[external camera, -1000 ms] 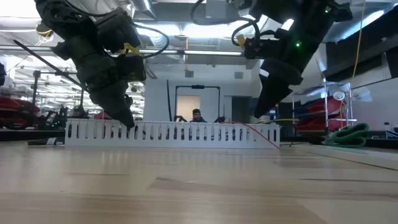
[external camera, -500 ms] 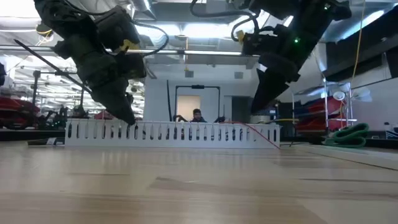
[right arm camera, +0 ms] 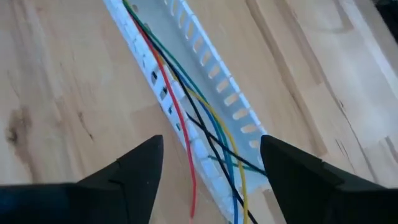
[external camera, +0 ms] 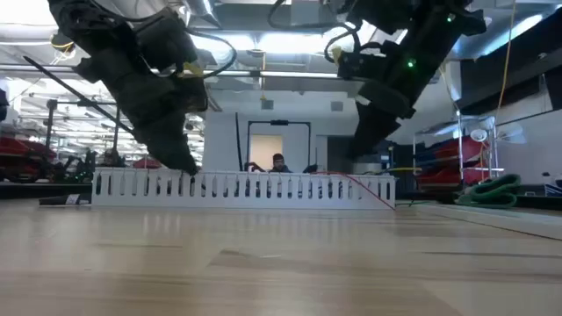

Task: Ziptie cables
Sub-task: Put the set of zip-tied cables in the cable duct

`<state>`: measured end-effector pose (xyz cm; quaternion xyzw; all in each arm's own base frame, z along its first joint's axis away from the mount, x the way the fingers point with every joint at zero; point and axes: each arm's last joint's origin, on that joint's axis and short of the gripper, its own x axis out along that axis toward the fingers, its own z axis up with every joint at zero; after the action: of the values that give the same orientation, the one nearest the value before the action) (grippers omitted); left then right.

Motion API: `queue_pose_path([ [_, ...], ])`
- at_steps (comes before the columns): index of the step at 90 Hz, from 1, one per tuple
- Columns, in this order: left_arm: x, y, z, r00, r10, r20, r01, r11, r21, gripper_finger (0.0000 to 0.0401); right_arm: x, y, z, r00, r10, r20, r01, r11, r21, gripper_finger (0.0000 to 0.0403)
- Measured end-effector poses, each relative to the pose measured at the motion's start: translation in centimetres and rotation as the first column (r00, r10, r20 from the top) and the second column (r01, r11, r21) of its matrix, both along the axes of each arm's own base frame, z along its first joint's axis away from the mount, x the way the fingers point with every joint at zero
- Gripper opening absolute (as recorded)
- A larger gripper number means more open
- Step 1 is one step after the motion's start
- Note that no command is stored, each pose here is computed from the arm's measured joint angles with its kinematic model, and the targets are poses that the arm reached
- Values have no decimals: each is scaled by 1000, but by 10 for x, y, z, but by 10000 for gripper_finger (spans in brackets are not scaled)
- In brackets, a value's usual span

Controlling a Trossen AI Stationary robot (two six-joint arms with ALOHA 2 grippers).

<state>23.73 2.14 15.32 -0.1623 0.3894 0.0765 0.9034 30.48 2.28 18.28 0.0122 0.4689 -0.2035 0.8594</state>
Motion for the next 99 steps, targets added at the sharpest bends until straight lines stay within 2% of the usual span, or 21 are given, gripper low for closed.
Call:
queue_pose_path([
  [11, 1, -1, 0, 1000, -30, 6, 29, 999, 21, 174, 0, 2, 0, 998, 54, -15, -55, 998, -21, 254],
  [17, 1, -1, 0, 1000, -28, 7, 28, 999, 21, 174, 3, 2, -3, 996, 88, -29, -89, 995, -52, 250],
  [31, 2, -1, 1, 1000, -13, 18, 13, 1000, 16, 174, 7, 3, -15, 987, 144, -77, -148, 987, -56, 241],
  [47, 2, 0, 2, 1000, 9, 23, -10, 1000, 24, 174, 9, 0, -28, 985, 92, -144, -117, 977, -177, 218],
  [66, 2, 0, 1, 1000, 8, 18, -9, 1000, 23, 174, 3, -1, -28, 970, 79, -230, -126, 972, -198, 146],
  [84, 2, 0, 1, 1000, 6, 20, -7, 999, 35, 174, 10, -2, -11, 975, 46, -219, -102, 962, -252, 59],
  [99, 2, 0, 1, 1000, -3, 18, 3, 999, 45, 174, 12, 2, -8, 969, 97, -226, -149, 964, -222, 26],
])
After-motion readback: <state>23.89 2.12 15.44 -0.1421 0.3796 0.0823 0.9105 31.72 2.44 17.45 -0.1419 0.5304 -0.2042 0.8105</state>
